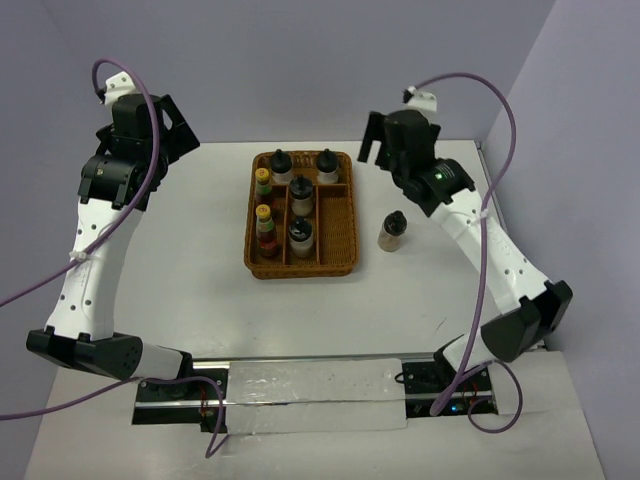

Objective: Organize the condiment bottles

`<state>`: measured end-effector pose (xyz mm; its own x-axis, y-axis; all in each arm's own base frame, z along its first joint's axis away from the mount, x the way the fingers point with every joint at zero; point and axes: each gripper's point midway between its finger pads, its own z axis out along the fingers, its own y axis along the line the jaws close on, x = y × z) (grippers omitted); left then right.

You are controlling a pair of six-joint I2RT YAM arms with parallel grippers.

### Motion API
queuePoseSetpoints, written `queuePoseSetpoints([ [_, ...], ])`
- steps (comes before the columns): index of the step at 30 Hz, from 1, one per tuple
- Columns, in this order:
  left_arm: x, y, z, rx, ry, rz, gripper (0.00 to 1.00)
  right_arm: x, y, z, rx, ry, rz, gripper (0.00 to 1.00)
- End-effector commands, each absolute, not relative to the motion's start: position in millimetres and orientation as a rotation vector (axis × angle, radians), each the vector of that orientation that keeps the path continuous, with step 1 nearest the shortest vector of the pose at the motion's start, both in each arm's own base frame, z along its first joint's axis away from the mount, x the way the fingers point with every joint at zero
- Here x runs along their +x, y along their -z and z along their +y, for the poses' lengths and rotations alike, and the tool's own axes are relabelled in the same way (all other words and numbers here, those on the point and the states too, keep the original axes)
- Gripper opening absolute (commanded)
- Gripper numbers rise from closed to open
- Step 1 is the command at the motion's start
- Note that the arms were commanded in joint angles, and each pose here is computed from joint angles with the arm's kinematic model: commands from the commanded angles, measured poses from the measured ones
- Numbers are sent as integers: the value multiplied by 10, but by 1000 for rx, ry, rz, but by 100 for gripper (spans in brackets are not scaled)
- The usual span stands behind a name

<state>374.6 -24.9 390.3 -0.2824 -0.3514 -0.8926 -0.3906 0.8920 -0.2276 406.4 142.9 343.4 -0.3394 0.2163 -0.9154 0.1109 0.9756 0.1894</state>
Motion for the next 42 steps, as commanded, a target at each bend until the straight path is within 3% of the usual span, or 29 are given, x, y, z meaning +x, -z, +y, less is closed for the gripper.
queuePoseSetpoints([
  [1,3846,-3933,-289,-550,-2,1869,99,3811,-2748,948,377,-21,2066,100],
  [7,3902,-3873,-341,-544,16,1886,99,3698,-2208,689,410,52,2179,100],
  [20,3938,-3871,-380,-534,36,1887,99,3775,-1398,848,363,24,2356,100],
  [32,3944,-3832,-381,-534,30,1897,99,3865,-1087,865,355,65,2412,99],
  [39,3924,-3829,-373,-534,28,1897,99,3847,-969,870,357,65,2431,91],
  [42,3916,-3824,-369,-535,27,1898,99,3845,-971,865,363,66,2426,82],
])
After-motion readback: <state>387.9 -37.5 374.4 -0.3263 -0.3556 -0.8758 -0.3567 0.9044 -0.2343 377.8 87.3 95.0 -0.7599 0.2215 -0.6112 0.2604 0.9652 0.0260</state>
